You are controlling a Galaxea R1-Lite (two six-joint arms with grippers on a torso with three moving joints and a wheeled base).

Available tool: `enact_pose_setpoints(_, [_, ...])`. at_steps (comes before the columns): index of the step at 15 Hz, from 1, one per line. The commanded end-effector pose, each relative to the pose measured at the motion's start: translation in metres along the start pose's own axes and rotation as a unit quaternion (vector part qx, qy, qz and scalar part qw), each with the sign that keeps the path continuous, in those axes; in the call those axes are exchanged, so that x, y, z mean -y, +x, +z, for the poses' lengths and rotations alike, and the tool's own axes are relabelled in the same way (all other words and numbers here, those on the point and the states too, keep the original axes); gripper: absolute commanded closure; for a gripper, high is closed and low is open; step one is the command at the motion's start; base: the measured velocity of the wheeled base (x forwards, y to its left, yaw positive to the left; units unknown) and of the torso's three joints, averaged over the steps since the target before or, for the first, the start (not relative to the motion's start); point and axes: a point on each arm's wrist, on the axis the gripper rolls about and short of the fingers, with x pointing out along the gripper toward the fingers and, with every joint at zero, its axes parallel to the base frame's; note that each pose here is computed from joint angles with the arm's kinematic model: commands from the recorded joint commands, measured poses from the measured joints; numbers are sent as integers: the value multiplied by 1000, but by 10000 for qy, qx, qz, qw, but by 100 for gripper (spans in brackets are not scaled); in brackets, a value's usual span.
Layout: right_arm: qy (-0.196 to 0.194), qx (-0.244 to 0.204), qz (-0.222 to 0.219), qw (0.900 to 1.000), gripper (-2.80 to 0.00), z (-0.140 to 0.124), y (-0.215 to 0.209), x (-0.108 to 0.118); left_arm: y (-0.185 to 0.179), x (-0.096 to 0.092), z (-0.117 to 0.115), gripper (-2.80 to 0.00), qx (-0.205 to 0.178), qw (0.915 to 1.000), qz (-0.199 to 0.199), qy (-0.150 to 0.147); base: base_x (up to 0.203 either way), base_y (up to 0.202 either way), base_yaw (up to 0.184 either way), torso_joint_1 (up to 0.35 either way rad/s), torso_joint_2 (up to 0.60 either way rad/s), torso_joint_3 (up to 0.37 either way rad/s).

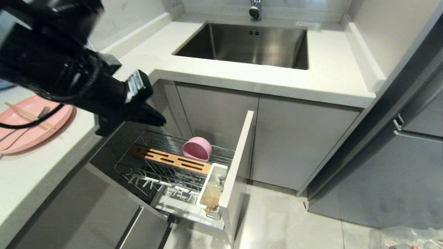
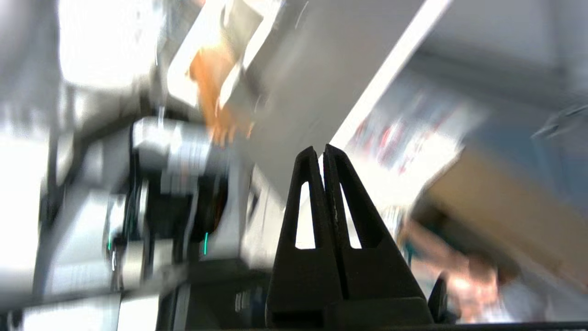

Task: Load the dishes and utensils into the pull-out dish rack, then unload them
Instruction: Pick up the chopsticks and place it in the cupboard

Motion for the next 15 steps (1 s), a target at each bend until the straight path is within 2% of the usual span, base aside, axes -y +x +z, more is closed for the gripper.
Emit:
enact_pose_setpoints(1, [-6,-1,-4,10000,0,0,0,0,-52,-2,-3,0,809,9963,-256,109,0,0,0,0,0,0])
enact_pose_setpoints(4, [-2,-1,0,10000,0,0,0,0,-99,-12,-4,0,1988,9792,-117,376,0,0,0,0,0,0])
enact_pose_setpoints(6, [1,-1,0,10000,0,0,0,0,-127,-30,-1,0,2739,9601,342,444,0,0,0,0,0,0])
enact_pose_setpoints(8, [-6,-1,-2,10000,0,0,0,0,-146,-47,4,0,3312,9381,963,308,0,0,0,0,0,0])
enact_pose_setpoints(10, [-6,-1,4,10000,0,0,0,0,-160,-64,8,0,3764,9121,1625,7,0,0,0,0,0,0])
enact_pose_setpoints(11, [1,-1,4,10000,0,0,0,0,-166,-73,10,0,3929,8978,1983,-180,0,0,0,0,0,0])
enact_pose_setpoints(13, [-6,-1,-4,10000,0,0,0,0,-167,-90,12,0,3978,8783,2610,-476,0,0,0,0,0,0])
enact_pose_setpoints(14, [-6,-1,4,10000,0,0,0,0,-163,-100,15,0,3869,8745,2863,-604,0,0,0,0,0,0])
enact_pose_setpoints(15, [-6,-1,4,10000,0,0,0,0,-157,-108,19,0,3708,8764,2990,-706,0,0,0,0,0,0])
